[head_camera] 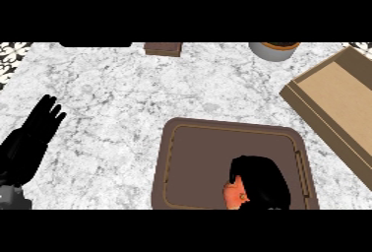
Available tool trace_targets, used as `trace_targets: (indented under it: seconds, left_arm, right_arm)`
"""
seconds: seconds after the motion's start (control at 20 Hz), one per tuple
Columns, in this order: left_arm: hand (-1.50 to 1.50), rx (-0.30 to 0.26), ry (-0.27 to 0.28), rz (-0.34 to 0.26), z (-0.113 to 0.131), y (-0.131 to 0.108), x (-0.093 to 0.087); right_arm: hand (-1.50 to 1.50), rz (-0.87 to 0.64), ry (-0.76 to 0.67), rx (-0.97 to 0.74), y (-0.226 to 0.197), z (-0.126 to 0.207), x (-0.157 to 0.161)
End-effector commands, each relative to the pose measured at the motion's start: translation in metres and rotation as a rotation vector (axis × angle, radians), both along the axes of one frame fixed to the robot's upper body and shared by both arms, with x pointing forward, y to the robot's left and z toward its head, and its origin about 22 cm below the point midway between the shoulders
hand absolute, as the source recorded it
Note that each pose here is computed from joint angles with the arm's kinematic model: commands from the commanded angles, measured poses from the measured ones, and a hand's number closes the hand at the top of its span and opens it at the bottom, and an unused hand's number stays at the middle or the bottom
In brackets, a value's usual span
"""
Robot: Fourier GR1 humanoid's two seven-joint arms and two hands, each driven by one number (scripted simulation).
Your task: Pick the squash from the tray and place it in the cardboard box
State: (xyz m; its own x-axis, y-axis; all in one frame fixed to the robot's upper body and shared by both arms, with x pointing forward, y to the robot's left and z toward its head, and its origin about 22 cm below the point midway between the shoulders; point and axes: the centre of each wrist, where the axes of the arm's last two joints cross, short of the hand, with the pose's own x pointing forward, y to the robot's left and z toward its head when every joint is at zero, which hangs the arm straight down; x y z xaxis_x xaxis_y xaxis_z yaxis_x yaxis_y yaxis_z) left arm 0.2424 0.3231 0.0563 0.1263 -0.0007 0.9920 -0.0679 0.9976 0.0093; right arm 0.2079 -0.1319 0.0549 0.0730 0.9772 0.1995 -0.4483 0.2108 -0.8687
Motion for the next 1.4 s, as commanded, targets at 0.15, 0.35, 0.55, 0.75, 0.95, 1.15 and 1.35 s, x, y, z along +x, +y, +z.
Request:
trace_targets:
  seconds: [0.15,0.35,0.55,0.75,0.95,1.15,1.35]
  left_arm:
    - [0.00,-0.008,-0.005,-0.014,-0.003,-0.002,0.005]
    - [0.00,-0.007,0.009,-0.023,-0.010,0.007,-0.017]
    - [0.00,-0.027,-0.006,0.011,-0.004,-0.005,0.004]
    - [0.00,-0.007,-0.001,-0.007,-0.007,-0.006,-0.009]
    - [0.00,0.010,0.009,0.013,0.001,0.005,0.005]
    - [0.00,-0.008,0.006,0.009,0.003,-0.006,0.006]
    - [0.00,0.012,-0.002,0.001,-0.006,-0.005,0.006]
  right_arm:
    - [1.50,0.008,-0.012,-0.004,-0.081,0.003,0.067]
    - [1.50,0.009,-0.005,-0.006,-0.086,-0.010,0.092]
    - [1.50,0.015,-0.092,-0.063,-0.072,-0.007,0.099]
    - [1.50,0.000,-0.234,-0.060,-0.073,0.035,0.087]
    - [1.50,0.046,-0.339,-0.044,-0.072,0.075,0.068]
    - [1.50,0.002,-0.536,-0.005,-0.067,0.135,0.064]
    - [1.50,-0.110,-0.677,0.008,-0.069,0.175,0.052]
